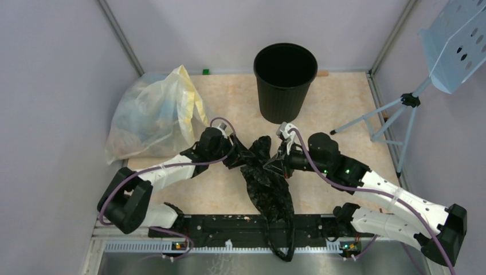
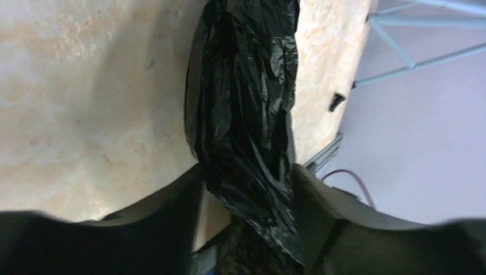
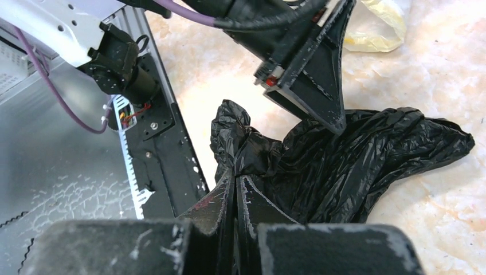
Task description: Put the trash bags into the trash bin
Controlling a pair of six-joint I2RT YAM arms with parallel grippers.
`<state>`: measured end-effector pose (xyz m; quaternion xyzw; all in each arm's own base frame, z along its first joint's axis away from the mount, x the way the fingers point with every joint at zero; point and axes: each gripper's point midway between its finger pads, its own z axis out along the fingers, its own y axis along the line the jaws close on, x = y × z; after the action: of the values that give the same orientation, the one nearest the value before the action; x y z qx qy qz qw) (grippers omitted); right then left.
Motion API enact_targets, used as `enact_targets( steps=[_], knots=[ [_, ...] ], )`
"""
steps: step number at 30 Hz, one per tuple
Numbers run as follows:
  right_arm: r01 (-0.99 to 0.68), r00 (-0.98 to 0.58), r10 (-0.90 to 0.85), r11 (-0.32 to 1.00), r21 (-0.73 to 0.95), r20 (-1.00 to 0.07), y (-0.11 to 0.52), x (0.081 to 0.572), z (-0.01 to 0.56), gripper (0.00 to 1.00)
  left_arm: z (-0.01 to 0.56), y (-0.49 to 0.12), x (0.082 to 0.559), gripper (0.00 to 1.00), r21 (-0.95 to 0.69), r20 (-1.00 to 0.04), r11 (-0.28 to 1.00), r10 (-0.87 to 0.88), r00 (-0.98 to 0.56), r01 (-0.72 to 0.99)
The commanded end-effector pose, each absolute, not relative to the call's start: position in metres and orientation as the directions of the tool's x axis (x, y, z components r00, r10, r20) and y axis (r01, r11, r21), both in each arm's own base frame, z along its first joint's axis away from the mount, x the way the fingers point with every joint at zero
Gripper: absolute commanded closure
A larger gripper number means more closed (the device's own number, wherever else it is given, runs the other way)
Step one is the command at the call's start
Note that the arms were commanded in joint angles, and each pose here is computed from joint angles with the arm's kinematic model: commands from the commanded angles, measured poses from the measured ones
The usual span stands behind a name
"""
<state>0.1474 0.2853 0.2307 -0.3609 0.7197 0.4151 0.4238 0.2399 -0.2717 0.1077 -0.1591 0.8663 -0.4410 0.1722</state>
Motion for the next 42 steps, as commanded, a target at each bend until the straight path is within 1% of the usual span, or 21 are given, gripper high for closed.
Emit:
enact_targets(
  steps=[1,2,3,4,10,14,19,23,25,26,27,28,29,30,31,32,34,36,39,41,42],
  knots=[
    [-0.900,-0.345,-0.153,0.333,0.281,-0.926,0.291,0.141,0.243,1.00,0.113,-0.289,0.256,0.59,-0.858,-0.187,0.508,-0.453,-0.872,-0.080],
    [-0.905,-0.343,-0.154,0.318,0.283,-0.926,0.291,0.138,0.245,1.00,0.110,-0.291,0.258,0.77,-0.857,-0.189,0.509,-0.452,-0.872,-0.078],
    [-0.911,-0.339,-0.151,0.298,0.284,-0.929,0.292,0.135,0.249,1.00,0.107,-0.294,0.261,0.92,-0.856,-0.193,0.512,-0.448,-0.873,-0.073],
    [-0.918,-0.334,-0.147,0.275,0.286,-0.931,0.293,0.131,0.254,1.00,0.104,-0.296,0.265,1.00,-0.851,-0.196,0.519,-0.445,-0.874,-0.073],
    [-0.951,-0.297,-0.094,0.114,0.286,-0.950,0.298,0.106,0.304,1.00,0.093,-0.311,0.302,1.00,-0.819,-0.241,0.570,-0.446,-0.862,-0.065],
    [-0.954,-0.299,-0.087,-0.002,0.300,-0.950,0.300,0.087,0.325,1.00,0.083,-0.326,0.325,1.00,-0.801,-0.257,0.596,-0.422,-0.869,-0.052],
    [-0.949,-0.301,-0.091,-0.071,0.308,-0.949,0.298,0.074,0.334,1.00,0.074,-0.338,0.353,1.00,-0.780,-0.298,0.626,-0.409,-0.863,-0.028],
    [-0.943,-0.316,-0.109,-0.072,0.325,-0.942,0.299,0.073,0.329,0.99,0.082,-0.353,0.368,1.00,-0.783,-0.339,0.620,-0.364,-0.868,0.046],
    [-0.938,-0.331,-0.124,-0.067,0.341,-0.935,0.301,0.074,0.323,0.92,0.094,-0.364,0.370,1.00,-0.797,-0.379,0.589,-0.316,-0.870,0.133],
    [-0.936,-0.338,-0.131,-0.061,0.348,-0.932,0.303,0.075,0.320,0.85,0.101,-0.370,0.369,1.00,-0.804,-0.400,0.564,-0.282,-0.872,0.187],
    [-0.935,-0.346,-0.134,-0.035,0.353,-0.929,0.304,0.080,0.317,0.72,0.110,-0.378,0.363,1.00,-0.814,-0.427,0.520,-0.232,-0.874,0.259],
    [-0.934,-0.355,-0.138,0.022,0.355,-0.925,0.304,0.089,0.312,0.61,0.119,-0.385,0.356,1.00,-0.820,-0.450,0.471,-0.179,-0.875,0.326],
    [-0.930,-0.359,-0.131,0.134,0.343,-0.924,0.303,0.107,0.307,0.52,0.124,-0.388,0.351,0.97,-0.823,-0.460,0.441,-0.146,-0.876,0.358],
    [-0.907,-0.371,-0.113,0.258,0.333,-0.922,0.298,0.126,0.302,0.47,0.128,-0.389,0.344,0.92,-0.825,-0.471,0.412,-0.122,-0.874,0.388],
    [-0.870,-0.378,-0.098,0.378,0.317,-0.921,0.290,0.145,0.296,0.43,0.131,-0.387,0.340,0.88,-0.823,-0.481,0.400,-0.115,-0.869,0.403],
    [-0.816,-0.384,-0.080,0.496,0.297,-0.920,0.279,0.164,0.290,0.42,0.132,-0.384,0.335,0.83,-0.818,-0.491,0.401,-0.113,-0.864,0.412],
    [-0.704,-0.402,-0.045,0.654,0.277,-0.915,0.257,0.188,0.279,0.38,0.135,-0.374,0.327,0.73,-0.798,-0.518,0.420,-0.112,-0.848,0.432],
    [-0.613,-0.409,-0.002,0.741,0.274,-0.912,0.239,0.202,0.272,0.34,0.142,-0.366,0.324,0.65,-0.758,-0.561,0.456,-0.091,-0.823,0.466],
    [-0.504,-0.422,0.065,0.812,0.294,-0.904,0.219,0.216,0.265,0.34,0.158,-0.351,0.322,0.51,-0.696,-0.612,0.520,-0.070,-0.788,0.495],
    [-0.471,-0.420,0.099,0.826,0.310,-0.902,0.211,0.219,0.263,0.32,0.167,-0.342,0.320,0.40,-0.665,-0.636,0.552,-0.064,-0.769,0.503],
    [-0.491,-0.413,0.107,0.810,0.320,-0.904,0.212,0.217,0.265,0.31,0.174,-0.339,0.318,0.35,-0.651,-0.650,0.558,-0.061,-0.757,0.514]
  ],
)
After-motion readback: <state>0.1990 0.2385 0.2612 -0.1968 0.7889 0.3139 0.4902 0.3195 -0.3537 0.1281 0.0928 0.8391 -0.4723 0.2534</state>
